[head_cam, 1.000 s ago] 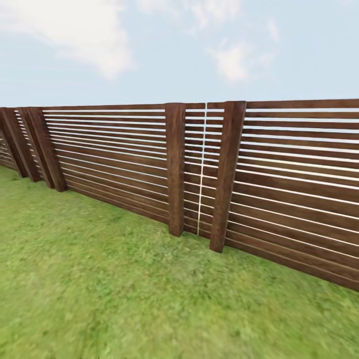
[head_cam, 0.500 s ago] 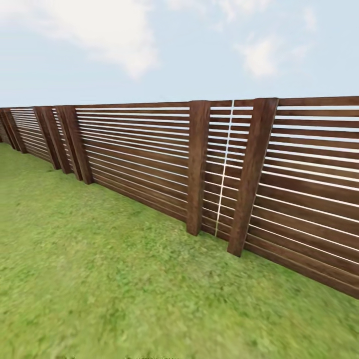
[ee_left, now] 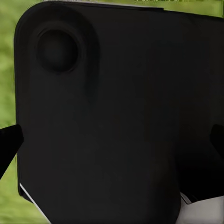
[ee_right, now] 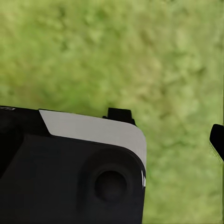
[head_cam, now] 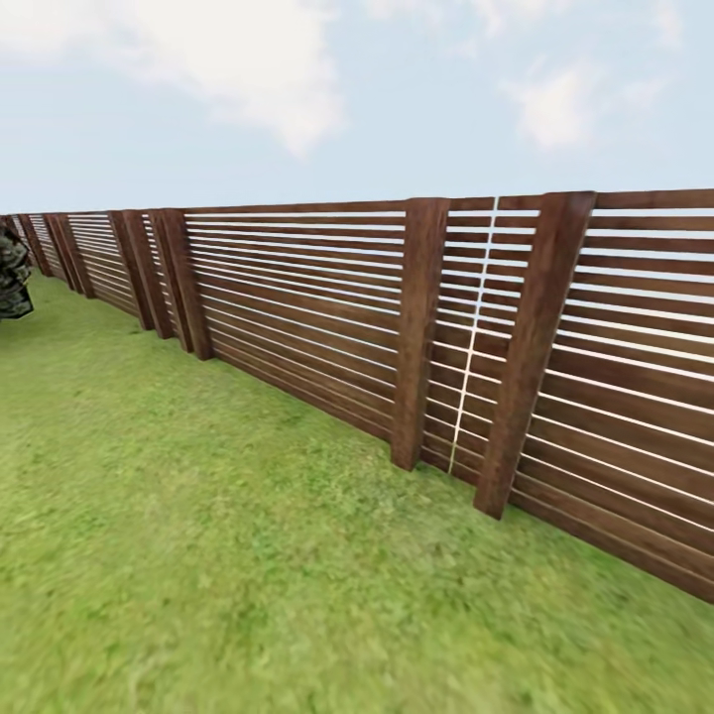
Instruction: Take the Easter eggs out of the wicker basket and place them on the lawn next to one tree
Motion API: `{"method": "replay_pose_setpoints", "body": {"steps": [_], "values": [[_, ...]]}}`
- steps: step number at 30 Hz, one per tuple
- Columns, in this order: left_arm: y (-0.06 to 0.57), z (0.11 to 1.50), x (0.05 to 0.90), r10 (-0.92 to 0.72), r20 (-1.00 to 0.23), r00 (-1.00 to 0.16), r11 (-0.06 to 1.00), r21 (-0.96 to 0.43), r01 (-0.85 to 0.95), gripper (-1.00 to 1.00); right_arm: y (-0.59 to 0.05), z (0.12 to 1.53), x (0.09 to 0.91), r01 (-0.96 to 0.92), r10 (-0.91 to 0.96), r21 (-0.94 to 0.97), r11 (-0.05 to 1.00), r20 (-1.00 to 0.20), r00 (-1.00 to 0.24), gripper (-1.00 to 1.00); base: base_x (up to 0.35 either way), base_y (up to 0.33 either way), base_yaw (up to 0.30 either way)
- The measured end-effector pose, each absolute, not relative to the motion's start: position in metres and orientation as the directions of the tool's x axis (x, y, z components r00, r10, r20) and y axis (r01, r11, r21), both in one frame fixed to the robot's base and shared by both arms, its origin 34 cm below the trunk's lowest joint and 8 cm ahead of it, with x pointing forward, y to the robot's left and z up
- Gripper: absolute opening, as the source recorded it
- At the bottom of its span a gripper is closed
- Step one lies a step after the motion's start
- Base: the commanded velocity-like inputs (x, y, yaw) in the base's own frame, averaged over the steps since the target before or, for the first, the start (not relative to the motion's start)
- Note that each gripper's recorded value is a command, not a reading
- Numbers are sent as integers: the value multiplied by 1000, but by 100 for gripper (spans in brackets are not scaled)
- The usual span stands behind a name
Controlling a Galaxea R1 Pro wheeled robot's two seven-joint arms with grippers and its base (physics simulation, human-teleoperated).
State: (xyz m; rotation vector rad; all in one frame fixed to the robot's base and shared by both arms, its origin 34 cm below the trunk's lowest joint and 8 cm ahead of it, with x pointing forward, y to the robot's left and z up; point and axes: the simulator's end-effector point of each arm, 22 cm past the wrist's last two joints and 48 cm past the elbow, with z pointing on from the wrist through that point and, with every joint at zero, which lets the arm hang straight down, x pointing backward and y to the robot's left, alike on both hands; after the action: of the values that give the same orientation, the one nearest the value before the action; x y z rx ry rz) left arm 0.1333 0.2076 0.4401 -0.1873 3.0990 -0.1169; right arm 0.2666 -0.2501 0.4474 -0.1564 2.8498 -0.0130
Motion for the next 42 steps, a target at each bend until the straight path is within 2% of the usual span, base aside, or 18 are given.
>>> {"method": "replay_pose_setpoints", "body": {"steps": [20, 42], "values": [[208, 440, 133, -121, -30, -992, 990, -77, -119, 100, -251, 446, 261, -106, -109, -28, 994, -272, -956, 100, 209, -235, 292], [209, 440, 135, -124, -33, -992, 990, -72, -122, 100, -251, 447, 262, -106, -110, -28, 994, -274, -956, 100, 9, -10, 294]]}}
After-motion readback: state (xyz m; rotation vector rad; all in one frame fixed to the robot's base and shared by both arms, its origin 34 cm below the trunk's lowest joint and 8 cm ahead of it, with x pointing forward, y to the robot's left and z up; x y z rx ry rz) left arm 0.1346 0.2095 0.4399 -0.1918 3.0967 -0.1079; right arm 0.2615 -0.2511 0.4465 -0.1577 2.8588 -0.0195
